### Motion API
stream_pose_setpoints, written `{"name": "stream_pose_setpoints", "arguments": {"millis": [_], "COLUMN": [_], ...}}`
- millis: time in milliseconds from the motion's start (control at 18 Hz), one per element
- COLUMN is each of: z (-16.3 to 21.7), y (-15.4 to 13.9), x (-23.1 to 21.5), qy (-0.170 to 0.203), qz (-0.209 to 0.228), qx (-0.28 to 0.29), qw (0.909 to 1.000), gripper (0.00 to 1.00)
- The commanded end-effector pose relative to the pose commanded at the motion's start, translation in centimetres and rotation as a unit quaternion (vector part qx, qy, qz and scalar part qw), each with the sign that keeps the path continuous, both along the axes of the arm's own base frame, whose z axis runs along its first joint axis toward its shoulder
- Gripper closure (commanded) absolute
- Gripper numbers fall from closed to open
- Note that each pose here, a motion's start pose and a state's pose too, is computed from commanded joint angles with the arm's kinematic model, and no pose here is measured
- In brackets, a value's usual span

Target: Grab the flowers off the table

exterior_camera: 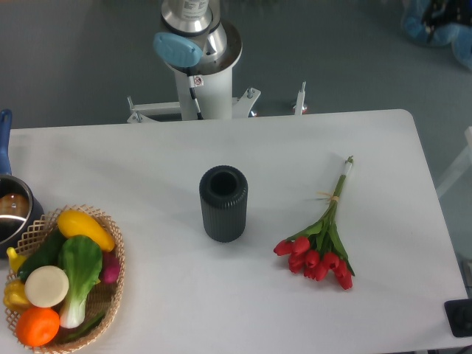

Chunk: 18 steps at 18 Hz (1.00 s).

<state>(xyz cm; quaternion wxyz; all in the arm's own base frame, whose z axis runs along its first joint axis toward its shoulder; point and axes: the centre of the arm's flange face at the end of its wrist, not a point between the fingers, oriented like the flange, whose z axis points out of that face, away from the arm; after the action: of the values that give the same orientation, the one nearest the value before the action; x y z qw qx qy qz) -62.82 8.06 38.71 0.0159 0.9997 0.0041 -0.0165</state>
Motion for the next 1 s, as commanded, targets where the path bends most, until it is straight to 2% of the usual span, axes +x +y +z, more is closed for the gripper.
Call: {"name": "stream_pose_setpoints", "arguments": {"millis": [278,444,500,611,667,1000], "z": [-0.5,-1.7,-3.3,-5.3,-6.4,-9.6], "y": [0.7,2.3,2.3,2.2,2.0,3.3], "x": [0.9,2.9,3.6,5.3,5.9,8.3], "qy": [-0.006,-0.006,-0.001,0.025,0.023,0.001], "qz": [-0.011,-0.016,-0.009,0.036,0.054,0.053], "qx": [-0.004,0.002,0.012,0.047,0.063,0.066], "qw": [0.9999,0.9998,0.9999,0.9979,0.9963,0.9964], "gripper": [0.00,0.00,0.00,0.00,0.00,0.00]}}
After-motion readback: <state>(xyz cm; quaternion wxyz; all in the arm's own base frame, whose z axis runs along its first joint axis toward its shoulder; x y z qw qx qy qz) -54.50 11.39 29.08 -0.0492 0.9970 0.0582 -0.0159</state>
